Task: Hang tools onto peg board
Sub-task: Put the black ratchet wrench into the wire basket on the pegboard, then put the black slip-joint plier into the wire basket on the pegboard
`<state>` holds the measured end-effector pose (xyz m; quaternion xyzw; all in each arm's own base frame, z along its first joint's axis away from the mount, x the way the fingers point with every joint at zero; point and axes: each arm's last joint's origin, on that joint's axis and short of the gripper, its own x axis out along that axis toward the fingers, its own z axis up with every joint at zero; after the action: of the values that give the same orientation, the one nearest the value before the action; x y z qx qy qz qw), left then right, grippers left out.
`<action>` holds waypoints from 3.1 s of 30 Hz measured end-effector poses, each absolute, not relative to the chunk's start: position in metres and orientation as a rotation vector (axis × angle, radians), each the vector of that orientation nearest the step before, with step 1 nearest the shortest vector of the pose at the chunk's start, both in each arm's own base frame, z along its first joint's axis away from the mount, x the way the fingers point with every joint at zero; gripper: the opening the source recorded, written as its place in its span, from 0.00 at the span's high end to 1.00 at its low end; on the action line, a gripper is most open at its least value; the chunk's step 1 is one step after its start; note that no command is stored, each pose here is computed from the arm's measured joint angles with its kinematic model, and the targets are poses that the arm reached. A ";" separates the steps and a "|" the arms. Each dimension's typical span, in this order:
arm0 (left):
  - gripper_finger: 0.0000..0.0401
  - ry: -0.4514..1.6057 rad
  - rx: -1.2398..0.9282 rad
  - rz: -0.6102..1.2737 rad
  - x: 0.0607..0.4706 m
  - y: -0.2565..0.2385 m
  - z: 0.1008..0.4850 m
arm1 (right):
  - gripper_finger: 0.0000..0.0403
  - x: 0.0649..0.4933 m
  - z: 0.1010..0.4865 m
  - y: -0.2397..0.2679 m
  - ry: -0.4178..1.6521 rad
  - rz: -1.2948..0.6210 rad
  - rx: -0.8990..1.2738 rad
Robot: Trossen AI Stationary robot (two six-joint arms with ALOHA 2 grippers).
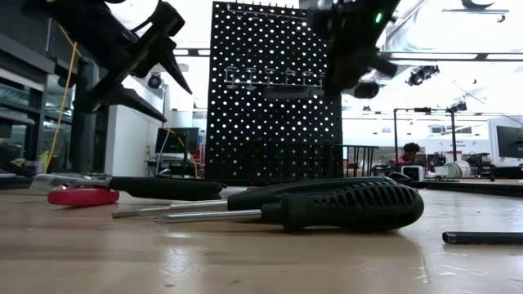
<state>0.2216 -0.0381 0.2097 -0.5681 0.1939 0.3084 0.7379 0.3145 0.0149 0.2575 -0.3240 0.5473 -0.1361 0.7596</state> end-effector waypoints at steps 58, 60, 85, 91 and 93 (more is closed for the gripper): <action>0.40 0.953 -0.885 0.165 0.203 -0.060 0.205 | 0.55 0.296 0.290 0.006 1.006 -0.317 -0.051; 0.40 1.044 -0.793 0.111 0.202 -0.058 0.199 | 0.55 0.293 0.295 0.010 0.966 -0.348 0.025; 0.42 1.389 -0.006 -0.003 0.245 -0.073 0.145 | 0.55 0.291 0.295 0.017 0.956 -0.396 0.041; 0.45 1.468 -0.004 0.031 0.245 -0.074 0.129 | 0.55 0.291 0.295 0.017 0.958 -0.393 0.037; 0.53 1.490 0.002 0.033 0.244 -0.074 0.127 | 0.55 0.291 0.295 0.017 0.959 -0.393 0.036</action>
<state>0.2436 -0.0743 0.1272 0.0011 0.6779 0.0151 0.7350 0.2909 0.0166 0.2953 0.0174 0.4583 -0.1879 0.8685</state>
